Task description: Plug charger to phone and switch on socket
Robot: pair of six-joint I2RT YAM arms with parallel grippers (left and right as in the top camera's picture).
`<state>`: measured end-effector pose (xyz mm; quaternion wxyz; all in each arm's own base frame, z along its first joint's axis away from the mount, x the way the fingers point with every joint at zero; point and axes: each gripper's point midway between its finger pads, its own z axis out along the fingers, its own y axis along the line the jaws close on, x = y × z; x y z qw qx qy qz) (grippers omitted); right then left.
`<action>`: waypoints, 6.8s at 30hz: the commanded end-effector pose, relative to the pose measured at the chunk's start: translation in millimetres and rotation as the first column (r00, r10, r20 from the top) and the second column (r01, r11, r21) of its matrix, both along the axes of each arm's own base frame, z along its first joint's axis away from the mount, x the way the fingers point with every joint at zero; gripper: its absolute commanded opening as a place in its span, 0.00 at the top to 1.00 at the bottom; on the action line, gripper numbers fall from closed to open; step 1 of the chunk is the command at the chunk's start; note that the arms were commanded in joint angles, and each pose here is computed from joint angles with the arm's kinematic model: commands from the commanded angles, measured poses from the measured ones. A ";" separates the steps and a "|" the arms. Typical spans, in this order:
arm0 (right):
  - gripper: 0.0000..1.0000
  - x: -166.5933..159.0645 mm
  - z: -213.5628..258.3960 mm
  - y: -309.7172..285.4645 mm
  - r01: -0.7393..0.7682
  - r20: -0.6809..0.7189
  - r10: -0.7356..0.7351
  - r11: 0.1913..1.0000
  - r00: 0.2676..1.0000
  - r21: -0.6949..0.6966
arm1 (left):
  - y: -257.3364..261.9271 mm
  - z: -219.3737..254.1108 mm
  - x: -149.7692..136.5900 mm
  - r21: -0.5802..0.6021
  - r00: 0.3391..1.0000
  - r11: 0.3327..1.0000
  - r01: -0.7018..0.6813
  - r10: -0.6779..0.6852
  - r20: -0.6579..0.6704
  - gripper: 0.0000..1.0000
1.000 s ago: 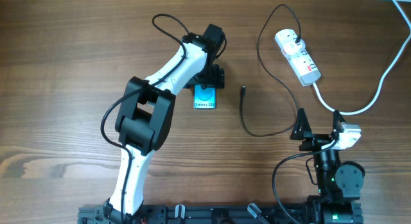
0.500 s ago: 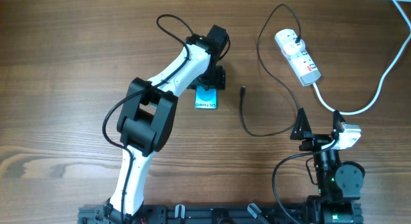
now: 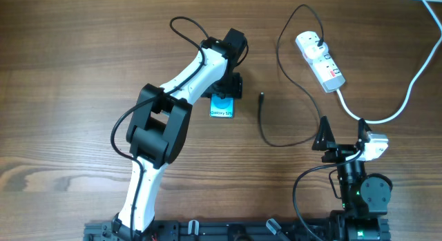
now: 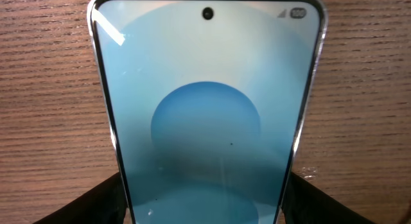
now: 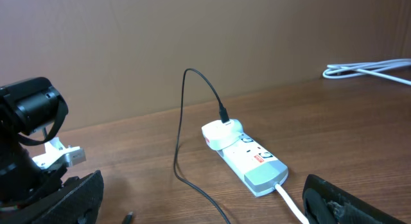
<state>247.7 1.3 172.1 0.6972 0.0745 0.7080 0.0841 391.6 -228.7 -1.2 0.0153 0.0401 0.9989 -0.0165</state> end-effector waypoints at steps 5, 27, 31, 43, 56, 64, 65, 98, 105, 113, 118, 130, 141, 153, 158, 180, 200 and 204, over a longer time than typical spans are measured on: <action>0.00 -0.3 2.0 -3.9 0.020 0.009 -0.020 1.000 1.000 0.014 | 0.8 -21.1 -18.6 0.001 0.997 1.000 0.013 -0.013 -0.081 0.32; 0.00 -0.3 1.9 -3.9 0.020 0.009 -0.020 1.000 1.000 0.014 | 14.3 37.0 -8.9 -0.094 0.996 0.992 -0.081 0.077 -0.046 0.31; 0.00 -0.3 1.9 -3.9 0.020 0.009 -0.020 1.000 1.000 0.014 | 11.9 47.8 -13.4 -0.163 0.992 0.981 -0.103 0.090 -0.087 0.31; 0.00 -0.3 2.0 -3.9 0.020 0.009 -0.020 1.000 1.000 0.014 | -3.0 68.8 -21.9 -0.414 0.960 0.886 -0.209 0.104 -0.262 0.30; 0.00 -0.3 2.0 -3.9 0.020 0.009 -0.020 1.000 1.000 0.014 | -21.4 159.2 -7.0 -0.823 0.895 0.416 -0.387 -0.045 -0.444 0.30; 0.00 -0.3 2.0 -3.9 0.020 0.009 -0.020 1.000 1.000 0.014 | -10.6 212.1 1.1 -0.886 0.873 0.136 -0.443 -0.158 -0.461 0.30; 0.00 -0.3 2.0 -3.9 0.020 0.009 -0.020 1.000 1.000 0.014 | -8.8 214.4 2.0 -0.887 0.873 0.122 -0.446 -0.160 -0.461 0.30; 0.00 33.7 203.3 90.1 -0.400 -0.377 0.493 0.866 0.784 0.300 | 14.9 218.1 15.3 -0.777 0.769 0.095 -0.622 -0.109 -0.630 0.31; 0.00 61.9 175.5 134.7 -0.459 -0.427 0.719 0.686 0.549 0.564 | 15.2 218.1 15.5 -0.756 0.748 0.097 -0.648 -0.107 -0.655 0.31; 0.00 65.9 120.3 136.9 -0.294 -0.735 0.304 0.944 0.606 0.149 | 15.2 218.0 15.5 -0.756 0.748 0.097 -0.648 -0.106 -0.655 0.31; 0.00 62.6 129.0 167.2 -0.248 -0.794 0.087 0.965 0.601 -0.083 | 15.2 218.0 15.5 -0.755 0.748 0.097 -0.648 -0.106 -0.655 0.31; 0.01 101.1 102.1 279.0 -0.364 -0.753 0.221 0.931 0.620 -0.026 | 15.2 218.0 15.5 -0.755 0.748 0.097 -0.648 -0.106 -0.656 0.31; 0.09 117.3 58.1 284.0 -0.161 -0.748 0.007 0.978 0.664 -0.133 | 15.2 218.1 15.5 -0.755 0.747 0.097 -0.649 -0.107 -0.656 0.31; 0.47 127.4 62.9 286.6 -0.134 -0.710 0.005 0.983 0.704 -0.126 | 15.3 218.4 14.6 -0.745 0.737 0.096 -0.660 -0.107 -0.667 0.31; 0.44 130.4 56.8 288.7 -0.131 -0.711 -0.002 0.983 0.703 -0.132 | 15.2 218.4 14.6 -0.745 0.737 0.096 -0.660 -0.107 -0.667 0.31; 0.58 138.3 52.9 288.7 -0.107 -0.692 -0.030 0.982 0.721 -0.153 | 15.4 218.4 13.6 -0.733 0.725 0.098 -0.673 -0.106 -0.680 0.31; 0.73 143.7 45.8 291.7 -0.100 -0.686 -0.042 0.981 0.726 -0.166 | 15.4 218.4 12.8 -0.733 0.725 0.098 -0.673 -0.106 -0.680 0.30; 0.86 143.6 45.7 291.7 -0.100 -0.687 -0.042 0.981 0.726 -0.165 | 15.4 218.3 12.8 -0.733 0.725 0.098 -0.673 -0.106 -0.680 0.30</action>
